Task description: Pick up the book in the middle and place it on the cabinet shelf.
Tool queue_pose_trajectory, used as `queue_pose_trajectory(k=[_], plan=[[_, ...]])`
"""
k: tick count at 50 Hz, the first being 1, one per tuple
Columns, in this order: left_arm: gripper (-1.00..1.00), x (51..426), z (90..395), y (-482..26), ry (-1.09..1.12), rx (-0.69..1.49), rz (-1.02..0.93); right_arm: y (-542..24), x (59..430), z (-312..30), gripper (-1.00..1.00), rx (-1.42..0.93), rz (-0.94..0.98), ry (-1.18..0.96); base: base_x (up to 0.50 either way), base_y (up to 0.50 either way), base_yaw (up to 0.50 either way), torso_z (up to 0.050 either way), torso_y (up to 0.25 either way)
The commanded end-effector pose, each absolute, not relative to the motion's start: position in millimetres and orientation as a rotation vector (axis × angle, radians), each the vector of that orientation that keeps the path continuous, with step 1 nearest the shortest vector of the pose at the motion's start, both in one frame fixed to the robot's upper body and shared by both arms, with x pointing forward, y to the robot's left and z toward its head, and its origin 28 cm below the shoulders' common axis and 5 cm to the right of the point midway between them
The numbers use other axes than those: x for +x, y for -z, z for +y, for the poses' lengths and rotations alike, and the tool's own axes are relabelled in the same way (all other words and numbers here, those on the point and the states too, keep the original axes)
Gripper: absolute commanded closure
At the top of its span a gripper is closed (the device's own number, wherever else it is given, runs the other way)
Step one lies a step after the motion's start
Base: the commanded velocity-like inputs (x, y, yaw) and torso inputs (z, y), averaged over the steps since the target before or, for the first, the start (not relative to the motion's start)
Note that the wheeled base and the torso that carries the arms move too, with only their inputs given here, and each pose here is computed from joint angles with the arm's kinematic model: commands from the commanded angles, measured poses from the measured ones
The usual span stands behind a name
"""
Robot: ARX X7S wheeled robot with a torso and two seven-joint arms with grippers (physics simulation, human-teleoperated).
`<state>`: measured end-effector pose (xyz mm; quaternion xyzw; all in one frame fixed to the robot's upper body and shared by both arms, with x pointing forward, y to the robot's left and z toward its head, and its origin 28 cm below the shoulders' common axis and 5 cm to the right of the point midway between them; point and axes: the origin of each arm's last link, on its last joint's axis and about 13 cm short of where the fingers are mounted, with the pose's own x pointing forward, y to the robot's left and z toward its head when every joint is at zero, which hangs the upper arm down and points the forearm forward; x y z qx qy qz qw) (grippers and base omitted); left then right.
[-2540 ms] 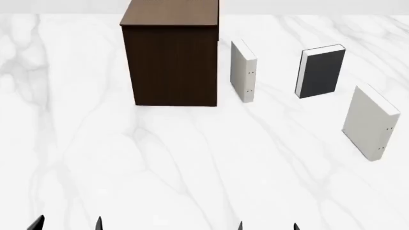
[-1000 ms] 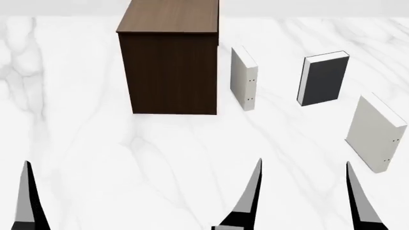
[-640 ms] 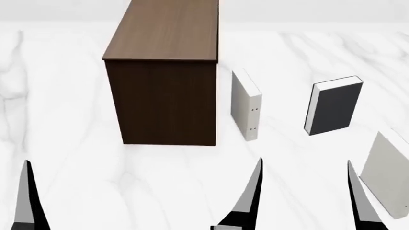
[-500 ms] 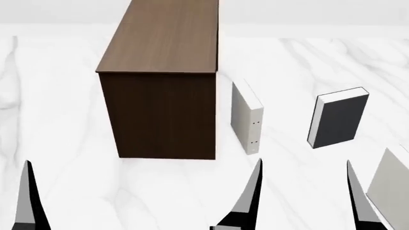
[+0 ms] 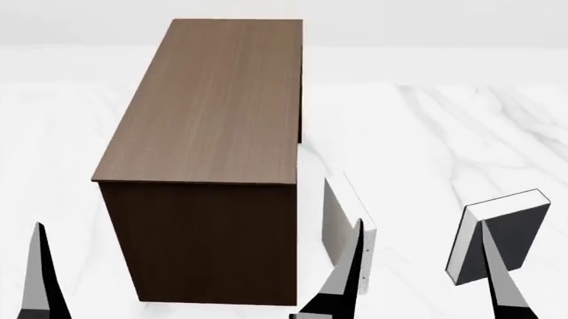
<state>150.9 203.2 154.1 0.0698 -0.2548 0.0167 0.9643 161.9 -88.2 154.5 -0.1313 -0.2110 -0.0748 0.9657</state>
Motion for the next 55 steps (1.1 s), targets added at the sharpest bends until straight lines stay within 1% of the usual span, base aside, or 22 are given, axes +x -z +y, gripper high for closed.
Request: queue_pose_trajectory(k=[1, 12, 17, 25, 28, 34, 55], plan=[[-1.00, 150.8, 203.2, -153.9, -0.033, 0.140, -0.516, -154.5, 161.8, -88.1, -1.00, -0.268, -0.426, 0.153, 0.50, 0.00, 0.00, 0.000, 0.000], [-1.00, 151.5, 203.5, -153.6, -0.034, 0.138, -0.516, -152.5, 163.0, -88.1, -1.00, -0.263, -0.420, 0.152, 0.50, 0.00, 0.00, 0.000, 0.001], [-1.00, 151.7, 203.6, -153.7, -0.035, 0.137, -0.514, -148.6, 166.1, -88.9, -1.00, -0.262, -0.387, 0.162, 0.45, 0.00, 0.00, 0.000, 0.002], [-1.00, 151.9, 203.4, -154.0, -0.035, 0.136, -0.512, -148.9, 164.8, -89.4, -1.00, -0.254, -0.415, 0.177, 0.05, 0.00, 0.00, 0.000, 0.001], [-1.00, 151.6, 203.4, -154.5, -0.036, 0.136, -0.512, -150.4, 160.9, -89.8, -1.00, -0.224, -0.450, 0.141, 0.00, 0.00, 0.00, 0.000, 0.000], [-1.00, 151.0, 203.6, -154.3, -0.036, 0.135, -0.513, -151.6, 159.4, -90.1, -1.00, -0.192, -0.452, 0.133, 0.00, 0.00, -0.01, 0.000, 0.000], [-1.00, 150.6, 204.0, -154.5, -0.037, 0.129, -0.513, -150.7, 159.6, -90.6, -1.00, -0.182, -0.442, 0.148, 0.00, 0.00, -0.50, 0.000, 0.000]])
